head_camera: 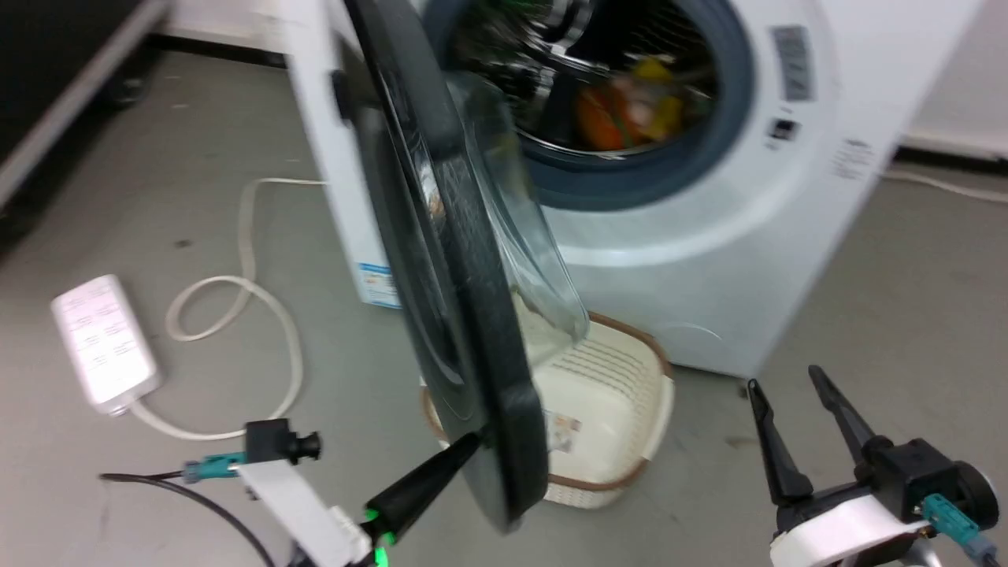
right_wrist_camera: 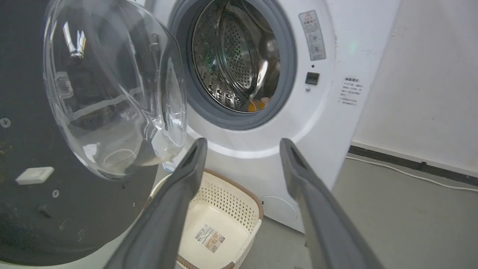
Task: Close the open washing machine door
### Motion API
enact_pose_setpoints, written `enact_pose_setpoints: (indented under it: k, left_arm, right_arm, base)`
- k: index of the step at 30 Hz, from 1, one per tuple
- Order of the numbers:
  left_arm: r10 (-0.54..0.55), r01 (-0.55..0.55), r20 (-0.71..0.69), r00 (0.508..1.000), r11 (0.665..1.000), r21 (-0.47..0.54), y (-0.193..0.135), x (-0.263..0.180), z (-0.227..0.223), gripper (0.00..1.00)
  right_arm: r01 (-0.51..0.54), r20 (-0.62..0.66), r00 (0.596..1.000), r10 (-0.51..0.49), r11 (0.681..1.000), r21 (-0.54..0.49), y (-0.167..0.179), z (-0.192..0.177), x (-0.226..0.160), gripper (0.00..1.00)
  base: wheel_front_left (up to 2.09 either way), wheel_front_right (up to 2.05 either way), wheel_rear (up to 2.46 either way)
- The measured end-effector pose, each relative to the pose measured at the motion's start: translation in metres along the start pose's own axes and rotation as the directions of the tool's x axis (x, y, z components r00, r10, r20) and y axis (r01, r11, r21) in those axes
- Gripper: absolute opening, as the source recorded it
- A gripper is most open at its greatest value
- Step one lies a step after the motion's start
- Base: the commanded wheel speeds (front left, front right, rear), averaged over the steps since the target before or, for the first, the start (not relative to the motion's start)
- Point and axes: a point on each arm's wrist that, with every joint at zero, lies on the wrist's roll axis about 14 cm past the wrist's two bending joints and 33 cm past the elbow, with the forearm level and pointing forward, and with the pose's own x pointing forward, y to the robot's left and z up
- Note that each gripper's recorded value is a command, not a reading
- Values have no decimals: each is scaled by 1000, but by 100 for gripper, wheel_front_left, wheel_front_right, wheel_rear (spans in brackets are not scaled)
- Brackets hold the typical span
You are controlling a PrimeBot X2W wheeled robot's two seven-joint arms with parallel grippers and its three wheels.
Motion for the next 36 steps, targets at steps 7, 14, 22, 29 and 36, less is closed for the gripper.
enact_pose_setpoints:
  k: [7, 14, 22, 29, 36]
  left_arm:
    - [-81, 77, -72, 994, 996, -51, -10, 77, -22, 0]
    - [-165, 152, -82, 983, 978, -143, -25, 163, -26, 0]
    - [-159, 154, -4, 987, 962, -227, -25, 253, -12, 0]
    - [-110, 110, 13, 994, 972, -209, -13, 272, -10, 0]
    - [-157, 163, 65, 986, 982, -100, -34, 232, -6, 0]
  right_arm:
    - [156, -30, 987, -157, 987, -20, -51, -8, -23, 100]
    - [298, -81, 951, -299, 954, -30, -94, -24, -49, 100]
    - [388, -155, 908, -390, 921, -41, -119, -48, -72, 100]
    - [396, -169, 903, -396, 918, -37, -121, -53, -73, 100]
    - [344, -110, 933, -343, 939, -11, -106, -37, -59, 100]
  base:
    - [0, 0, 0]
    - [0, 0, 0]
    - [0, 0, 0]
    - [0, 0, 0]
    - [0, 0, 0]
